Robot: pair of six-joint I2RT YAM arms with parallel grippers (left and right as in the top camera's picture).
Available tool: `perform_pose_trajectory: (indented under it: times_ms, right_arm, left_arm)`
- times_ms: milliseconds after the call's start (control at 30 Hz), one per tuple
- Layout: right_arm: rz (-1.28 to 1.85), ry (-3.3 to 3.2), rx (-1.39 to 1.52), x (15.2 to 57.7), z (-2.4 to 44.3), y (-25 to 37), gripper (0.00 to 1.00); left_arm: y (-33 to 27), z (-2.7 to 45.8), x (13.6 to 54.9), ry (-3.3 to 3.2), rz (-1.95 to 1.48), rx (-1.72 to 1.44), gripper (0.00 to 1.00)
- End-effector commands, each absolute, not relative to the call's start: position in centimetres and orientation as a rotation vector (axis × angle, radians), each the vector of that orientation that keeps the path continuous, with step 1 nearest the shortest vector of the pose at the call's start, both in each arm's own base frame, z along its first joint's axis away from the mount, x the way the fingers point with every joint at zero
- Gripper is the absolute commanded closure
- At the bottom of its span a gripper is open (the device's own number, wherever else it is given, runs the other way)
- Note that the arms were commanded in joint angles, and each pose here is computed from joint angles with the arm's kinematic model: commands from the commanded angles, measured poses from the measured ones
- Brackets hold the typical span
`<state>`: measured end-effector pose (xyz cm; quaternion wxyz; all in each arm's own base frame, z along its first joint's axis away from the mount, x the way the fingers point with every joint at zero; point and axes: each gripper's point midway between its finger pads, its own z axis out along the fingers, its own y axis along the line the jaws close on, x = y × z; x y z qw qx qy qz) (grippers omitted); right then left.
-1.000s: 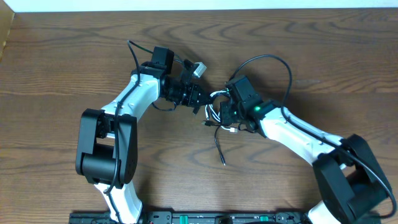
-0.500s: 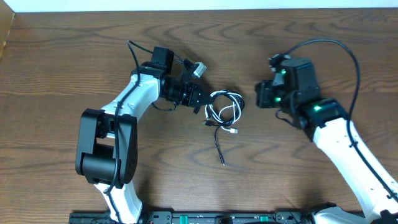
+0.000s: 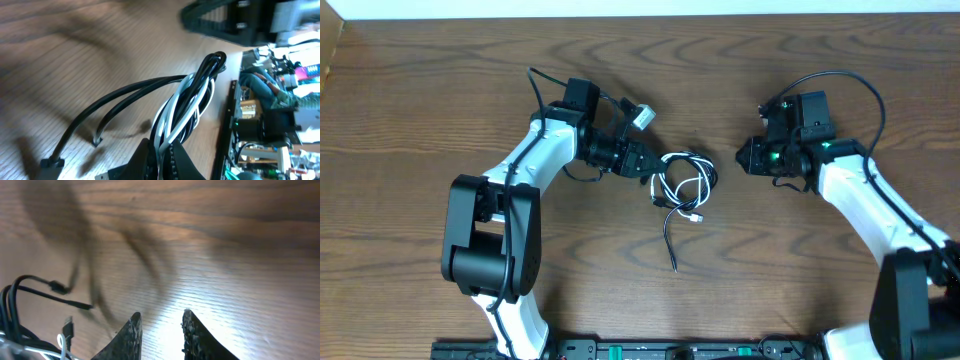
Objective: Untangle cables
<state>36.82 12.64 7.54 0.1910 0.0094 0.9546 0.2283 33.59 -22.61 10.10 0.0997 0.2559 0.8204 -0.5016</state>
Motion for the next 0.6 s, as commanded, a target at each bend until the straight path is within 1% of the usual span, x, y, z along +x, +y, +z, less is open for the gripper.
perform_pose_trajectory:
  times_ms: [0,100,133,200,300,567]
  right_arm:
    - [0.855,2.682,-0.121,36.1,6.7,14.7,0.77]
    - [1.039,2.644,-0.255,35.1,6.8,16.7,0.75]
    - [1.215,2.568,-0.374,34.0,8.0,18.3,0.74]
    - [1.363,2.464,-0.487,33.1,9.6,19.6,0.72]
    - [1.455,2.388,-0.545,32.6,10.8,20.3,0.71]
    - [1.495,2.373,-0.588,31.8,11.1,21.5,0.71]
  left_arm:
    - [-23.2,12.7,33.3,2.256,-1.550,0.856,0.93]
    - [-23.2,12.7,33.3,2.254,-1.549,0.859,0.93]
    - [-23.1,12.7,33.3,2.257,-1.546,0.860,0.93]
    - [-23.1,12.7,33.3,2.257,-1.546,0.860,0.93]
    - [-23.1,12.7,33.3,2.257,-1.546,0.859,0.93]
    - [-23.1,12.7,33.3,2.258,-1.546,0.859,0.93]
